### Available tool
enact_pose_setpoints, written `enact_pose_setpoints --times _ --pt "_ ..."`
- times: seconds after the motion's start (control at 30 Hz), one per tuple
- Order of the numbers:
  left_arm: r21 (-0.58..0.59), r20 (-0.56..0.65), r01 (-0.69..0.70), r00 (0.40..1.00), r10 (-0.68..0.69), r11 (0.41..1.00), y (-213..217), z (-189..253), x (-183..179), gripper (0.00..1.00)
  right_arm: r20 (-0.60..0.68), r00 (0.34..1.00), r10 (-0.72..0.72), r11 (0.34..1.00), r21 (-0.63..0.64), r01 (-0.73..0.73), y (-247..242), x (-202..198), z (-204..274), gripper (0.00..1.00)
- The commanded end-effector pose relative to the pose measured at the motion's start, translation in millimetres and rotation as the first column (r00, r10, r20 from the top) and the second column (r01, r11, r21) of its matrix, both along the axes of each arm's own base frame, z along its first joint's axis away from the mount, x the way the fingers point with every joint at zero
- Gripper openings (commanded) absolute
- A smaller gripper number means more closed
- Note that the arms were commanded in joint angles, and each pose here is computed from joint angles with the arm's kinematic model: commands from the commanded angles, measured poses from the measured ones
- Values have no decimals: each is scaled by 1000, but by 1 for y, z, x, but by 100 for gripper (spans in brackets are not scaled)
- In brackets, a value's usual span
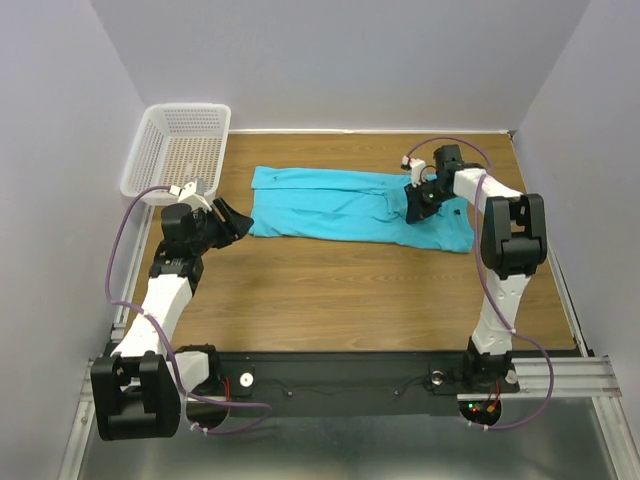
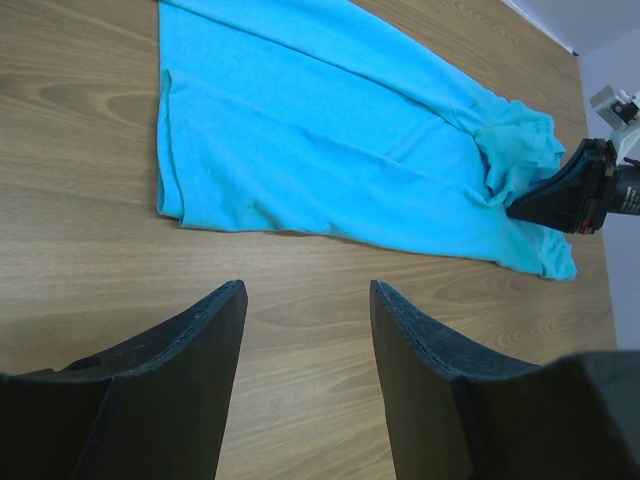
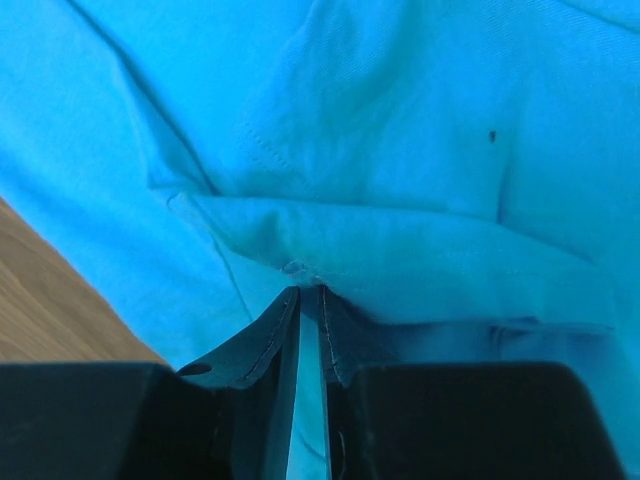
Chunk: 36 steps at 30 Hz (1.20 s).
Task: Fold and stack the t-shirts
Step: Fold the tshirt
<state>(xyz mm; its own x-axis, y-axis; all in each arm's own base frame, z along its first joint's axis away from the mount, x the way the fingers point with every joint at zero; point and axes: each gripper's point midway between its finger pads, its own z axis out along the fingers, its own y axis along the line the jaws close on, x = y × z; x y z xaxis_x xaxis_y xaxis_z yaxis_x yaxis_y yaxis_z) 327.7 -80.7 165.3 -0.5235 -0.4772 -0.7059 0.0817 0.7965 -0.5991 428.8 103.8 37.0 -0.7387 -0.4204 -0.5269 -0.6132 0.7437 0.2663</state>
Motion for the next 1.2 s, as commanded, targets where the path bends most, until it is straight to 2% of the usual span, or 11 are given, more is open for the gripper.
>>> enact_pose_setpoints --times 0.0,0.27,0.4,0.57,0.67,0.73,0.83,0.93,1.17 --pt "-8 75 10 997 -10 1000 -1 18 3 63 82 995 -56 998 -19 58 1 39 11 20" --pt "-7 74 11 997 -10 1000 -1 19 2 63 183 969 -169 985 10 170 1 95 41 21" --pt "-5 73 10 997 -9 1000 -1 18 1 63 202 962 -185 983 31 183 4 105 51 22" --pt "-4 71 12 997 -12 1000 0 19 2 63 204 952 -227 974 30 226 1 119 46 27" --pt "3 77 8 997 -8 1000 1 21 1 63 208 964 -163 986 59 154 10 109 53 29" --pt "5 76 4 997 -4 1000 2 21 1 63 225 967 -118 993 48 110 9 92 61 40" --pt "5 70 12 997 -12 1000 1 17 1 63 240 967 -82 997 11 82 4 79 62 51" --pt "2 58 19 998 -20 1000 0 13 3 63 235 970 -61 998 2 62 4 74 57 52" --pt "2 70 16 997 -16 1000 0 17 1 63 171 982 -78 995 76 66 17 78 45 49"
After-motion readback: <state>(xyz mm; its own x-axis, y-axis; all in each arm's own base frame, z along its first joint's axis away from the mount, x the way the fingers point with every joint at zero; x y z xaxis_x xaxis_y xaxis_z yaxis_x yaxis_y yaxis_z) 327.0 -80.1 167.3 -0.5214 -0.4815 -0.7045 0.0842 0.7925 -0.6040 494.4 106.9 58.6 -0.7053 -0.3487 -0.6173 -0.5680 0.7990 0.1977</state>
